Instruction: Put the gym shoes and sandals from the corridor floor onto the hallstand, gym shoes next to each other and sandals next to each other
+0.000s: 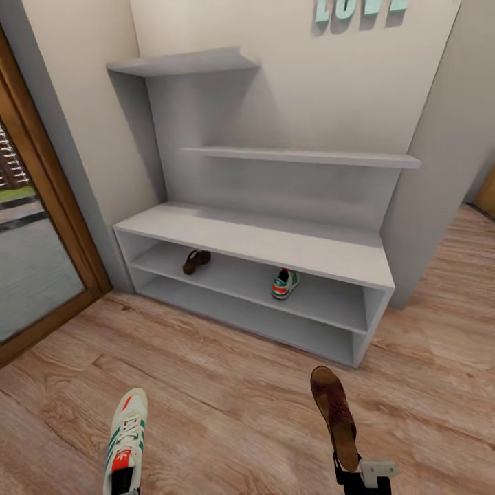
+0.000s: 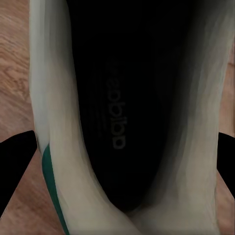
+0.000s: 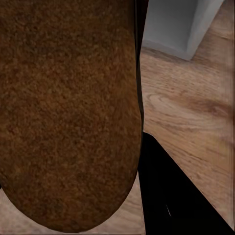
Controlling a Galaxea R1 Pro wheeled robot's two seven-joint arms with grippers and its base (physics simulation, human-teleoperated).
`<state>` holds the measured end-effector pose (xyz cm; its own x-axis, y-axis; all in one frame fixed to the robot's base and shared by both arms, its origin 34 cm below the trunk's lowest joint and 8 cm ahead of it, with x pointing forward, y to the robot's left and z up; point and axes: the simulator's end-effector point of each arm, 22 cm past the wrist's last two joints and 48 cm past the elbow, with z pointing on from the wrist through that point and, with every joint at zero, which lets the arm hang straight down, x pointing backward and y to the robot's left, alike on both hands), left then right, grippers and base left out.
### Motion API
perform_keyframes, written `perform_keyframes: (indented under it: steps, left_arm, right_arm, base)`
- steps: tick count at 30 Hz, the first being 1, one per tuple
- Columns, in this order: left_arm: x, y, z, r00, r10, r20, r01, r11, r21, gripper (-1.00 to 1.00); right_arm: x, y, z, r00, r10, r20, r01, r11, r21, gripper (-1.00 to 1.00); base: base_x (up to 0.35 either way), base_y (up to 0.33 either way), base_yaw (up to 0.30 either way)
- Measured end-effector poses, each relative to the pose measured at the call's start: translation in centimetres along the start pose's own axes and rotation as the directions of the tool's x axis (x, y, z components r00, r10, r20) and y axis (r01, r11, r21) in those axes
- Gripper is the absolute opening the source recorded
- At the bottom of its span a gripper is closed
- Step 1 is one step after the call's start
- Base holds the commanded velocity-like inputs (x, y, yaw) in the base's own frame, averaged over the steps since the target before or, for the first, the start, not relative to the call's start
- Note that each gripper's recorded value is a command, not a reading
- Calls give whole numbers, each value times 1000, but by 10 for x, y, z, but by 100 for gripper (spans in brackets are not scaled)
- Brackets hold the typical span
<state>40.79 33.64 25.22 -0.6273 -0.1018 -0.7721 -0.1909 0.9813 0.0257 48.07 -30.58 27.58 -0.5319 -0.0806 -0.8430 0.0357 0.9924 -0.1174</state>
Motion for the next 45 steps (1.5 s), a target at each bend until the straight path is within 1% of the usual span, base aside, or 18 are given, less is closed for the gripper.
perform_keyframes:
  steps: [8,10,12,45]
  left_arm:
    - [0,1,0,1000,1,0,-1,1000,-1,-100]
    - [0,1,0,1000,-1,0,1,1000,-2,-100]
    - [0,1,0,1000,0,0,0,1000,-1,-100]
    - [0,0,0,1000,0,0,0,1000,1,-100]
  right_arm:
    - [0,1,0,1000,0,0,0,1000,-2,-100]
    - [0,2,0,1000,-3,1,3,1000,-5,-100]
    - [0,0,0,1000,2,0,-2,1000,1,-100]
    - [1,0,0,1000,-1,-3,1,1000,1,-100]
  base:
    - [-111,267,-263]
    - [-42,69,-263]
    - [-20,32,-263]
    - [-1,1,-263]
